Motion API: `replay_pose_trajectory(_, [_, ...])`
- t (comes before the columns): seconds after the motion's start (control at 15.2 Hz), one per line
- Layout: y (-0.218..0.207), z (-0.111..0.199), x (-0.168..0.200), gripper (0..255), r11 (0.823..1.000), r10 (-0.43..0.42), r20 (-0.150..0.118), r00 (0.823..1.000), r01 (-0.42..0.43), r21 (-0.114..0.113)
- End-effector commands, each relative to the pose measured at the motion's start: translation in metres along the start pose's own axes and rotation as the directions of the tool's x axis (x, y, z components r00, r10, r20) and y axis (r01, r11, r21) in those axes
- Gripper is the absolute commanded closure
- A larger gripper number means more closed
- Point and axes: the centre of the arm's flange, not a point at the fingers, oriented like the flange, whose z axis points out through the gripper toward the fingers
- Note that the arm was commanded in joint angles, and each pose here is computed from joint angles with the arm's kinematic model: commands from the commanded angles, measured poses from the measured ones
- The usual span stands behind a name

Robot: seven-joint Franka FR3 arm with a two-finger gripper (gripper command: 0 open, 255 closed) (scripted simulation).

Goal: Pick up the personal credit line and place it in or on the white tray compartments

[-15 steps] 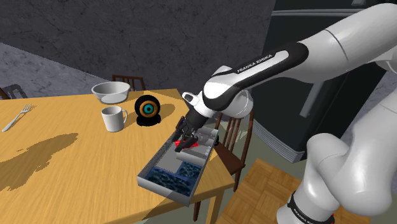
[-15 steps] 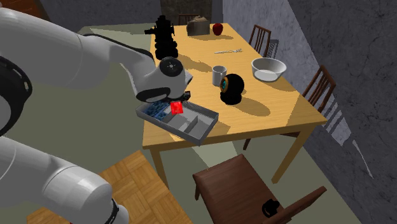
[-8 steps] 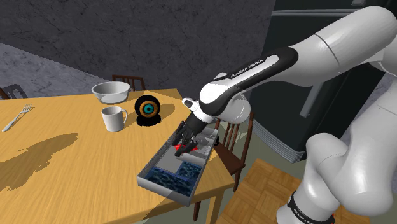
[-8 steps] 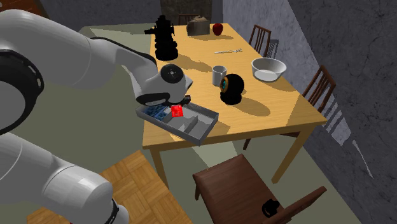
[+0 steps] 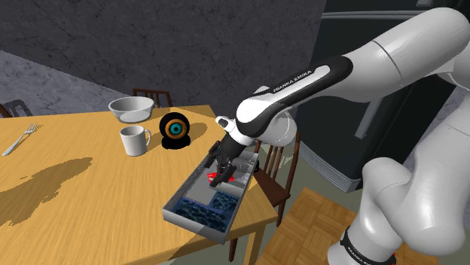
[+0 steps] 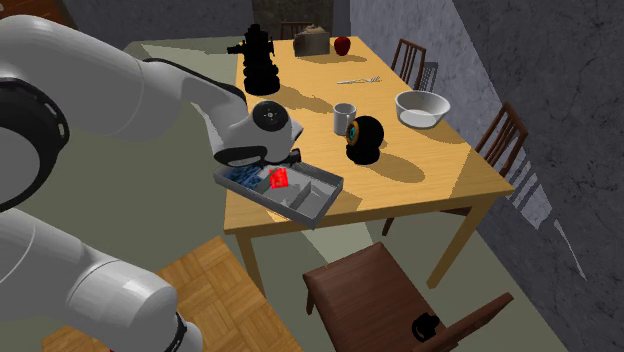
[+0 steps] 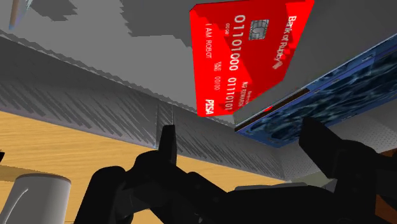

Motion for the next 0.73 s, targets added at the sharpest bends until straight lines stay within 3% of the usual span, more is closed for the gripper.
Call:
replay_pose_trajectory(0.0, [0.0, 0.0, 0.0, 0, 1.0, 0.0, 0.0, 1.0, 0.0, 0.0])
replay_pose_trajectory(0.26, [0.0, -0.05, 0.0, 0, 1.0, 0.0, 0.0, 1.0, 0.0, 0.0])
replay_pose_trajectory(0.66, [0.0, -0.05, 0.0, 0, 1.0, 0.0, 0.0, 1.0, 0.0, 0.0])
